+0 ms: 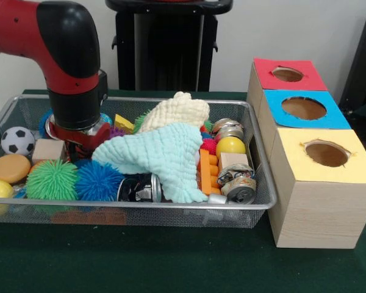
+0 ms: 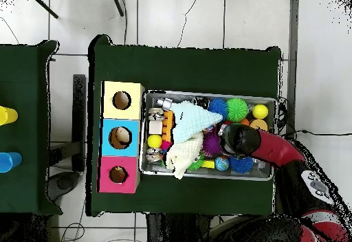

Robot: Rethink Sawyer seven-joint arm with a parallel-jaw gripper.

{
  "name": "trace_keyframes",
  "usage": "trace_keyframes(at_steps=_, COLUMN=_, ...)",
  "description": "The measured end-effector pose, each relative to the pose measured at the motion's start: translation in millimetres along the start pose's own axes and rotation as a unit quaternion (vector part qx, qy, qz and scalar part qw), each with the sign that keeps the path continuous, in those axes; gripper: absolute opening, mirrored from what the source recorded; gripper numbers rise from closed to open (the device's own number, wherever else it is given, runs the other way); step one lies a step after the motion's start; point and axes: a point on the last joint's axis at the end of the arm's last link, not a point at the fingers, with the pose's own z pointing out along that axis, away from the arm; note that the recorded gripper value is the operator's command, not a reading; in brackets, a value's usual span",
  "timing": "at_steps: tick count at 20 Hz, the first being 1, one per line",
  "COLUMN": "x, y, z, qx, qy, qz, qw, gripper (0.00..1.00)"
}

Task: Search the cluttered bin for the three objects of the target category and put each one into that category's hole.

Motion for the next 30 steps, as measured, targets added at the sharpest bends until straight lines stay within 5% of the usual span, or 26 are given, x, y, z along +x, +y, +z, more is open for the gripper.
trace_keyframes(at_steps=21, x=-11.6, y=-7.5, z=2.8, qx=-0.001, qy=-0.009, qz=0.007, qw=0.9999, gripper=1.0)
trace_keyframes(at_steps=30, x=-13.4, y=-13.4, z=7.0, qx=-0.017, qy=-0.008, qz=0.017, qw=0.9997, gripper=1.0)
